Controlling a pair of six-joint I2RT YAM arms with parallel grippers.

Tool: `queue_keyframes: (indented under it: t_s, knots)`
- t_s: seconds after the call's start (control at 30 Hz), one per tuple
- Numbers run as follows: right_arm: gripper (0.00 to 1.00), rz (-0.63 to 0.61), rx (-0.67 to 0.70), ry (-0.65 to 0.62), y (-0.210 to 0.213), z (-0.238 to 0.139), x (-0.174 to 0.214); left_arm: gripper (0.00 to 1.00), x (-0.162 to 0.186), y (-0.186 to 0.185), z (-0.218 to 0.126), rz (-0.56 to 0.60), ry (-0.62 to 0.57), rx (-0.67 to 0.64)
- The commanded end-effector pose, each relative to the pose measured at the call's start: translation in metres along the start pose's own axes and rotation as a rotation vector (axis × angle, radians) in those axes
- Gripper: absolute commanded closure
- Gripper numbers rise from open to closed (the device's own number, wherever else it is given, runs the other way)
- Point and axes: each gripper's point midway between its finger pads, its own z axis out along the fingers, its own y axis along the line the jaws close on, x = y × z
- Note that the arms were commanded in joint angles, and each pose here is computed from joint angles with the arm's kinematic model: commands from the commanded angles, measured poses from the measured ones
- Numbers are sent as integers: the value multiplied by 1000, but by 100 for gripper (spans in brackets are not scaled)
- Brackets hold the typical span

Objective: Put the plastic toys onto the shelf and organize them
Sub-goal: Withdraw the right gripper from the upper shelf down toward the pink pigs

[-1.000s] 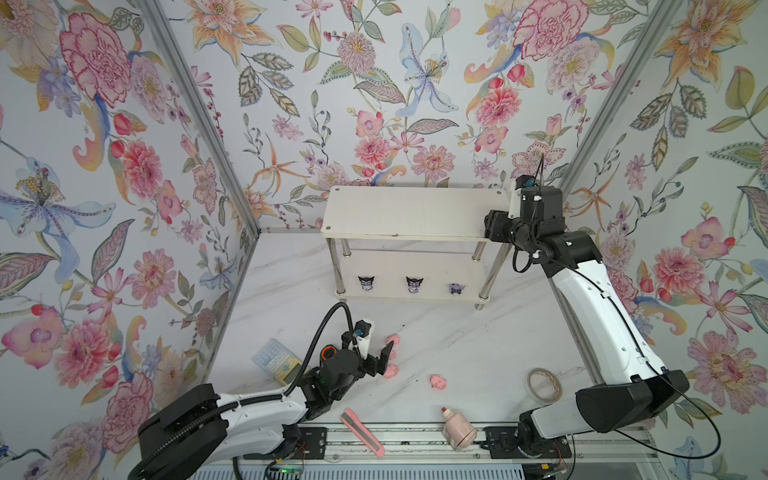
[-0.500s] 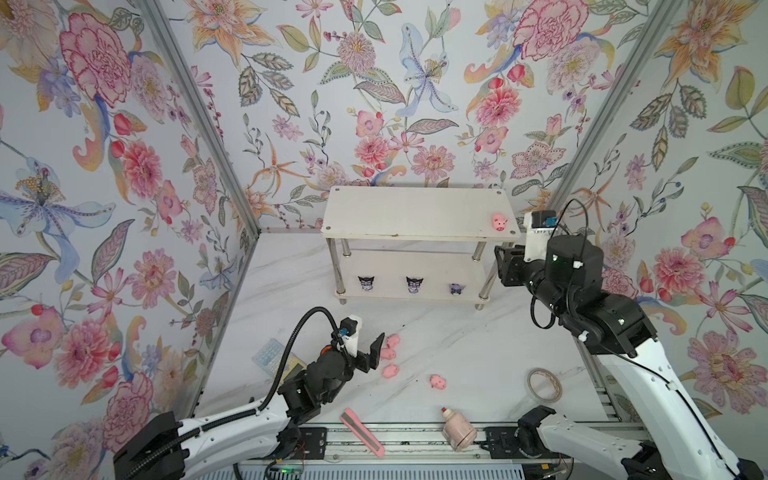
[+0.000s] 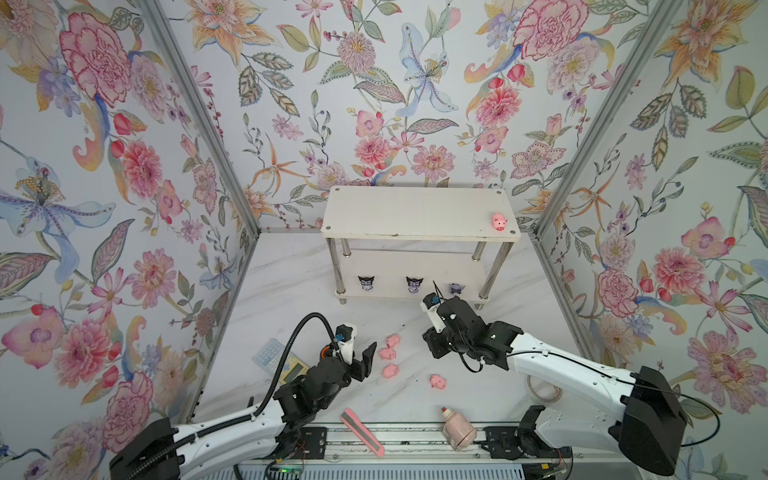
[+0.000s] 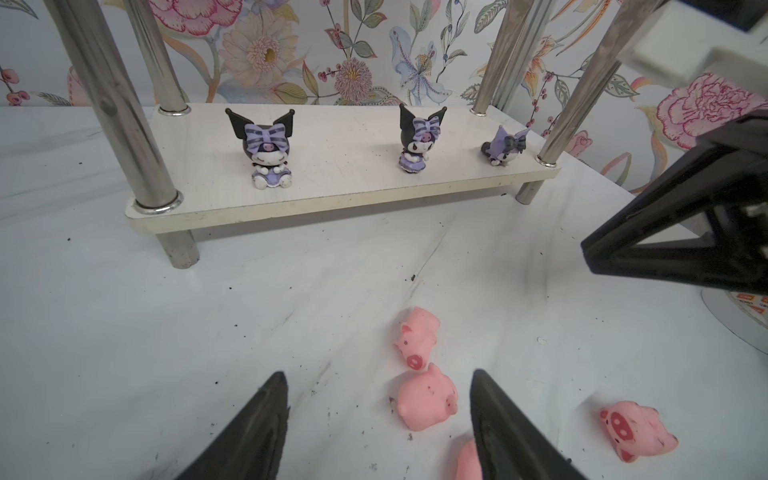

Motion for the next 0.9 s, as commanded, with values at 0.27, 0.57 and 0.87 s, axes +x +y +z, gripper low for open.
queue_keyframes:
  t_s: [0.27,0.57,0.87]
  knots:
    - [75,-18,-53,42,25,60,13,21,9,-5,17,-13,38,-14]
    - [80,-11,-77,98,31,94,22,20,12,0,19,-17,35,-35]
    - [86,7,49,129,1,98,50,19,16,14,14,-35,25,-62]
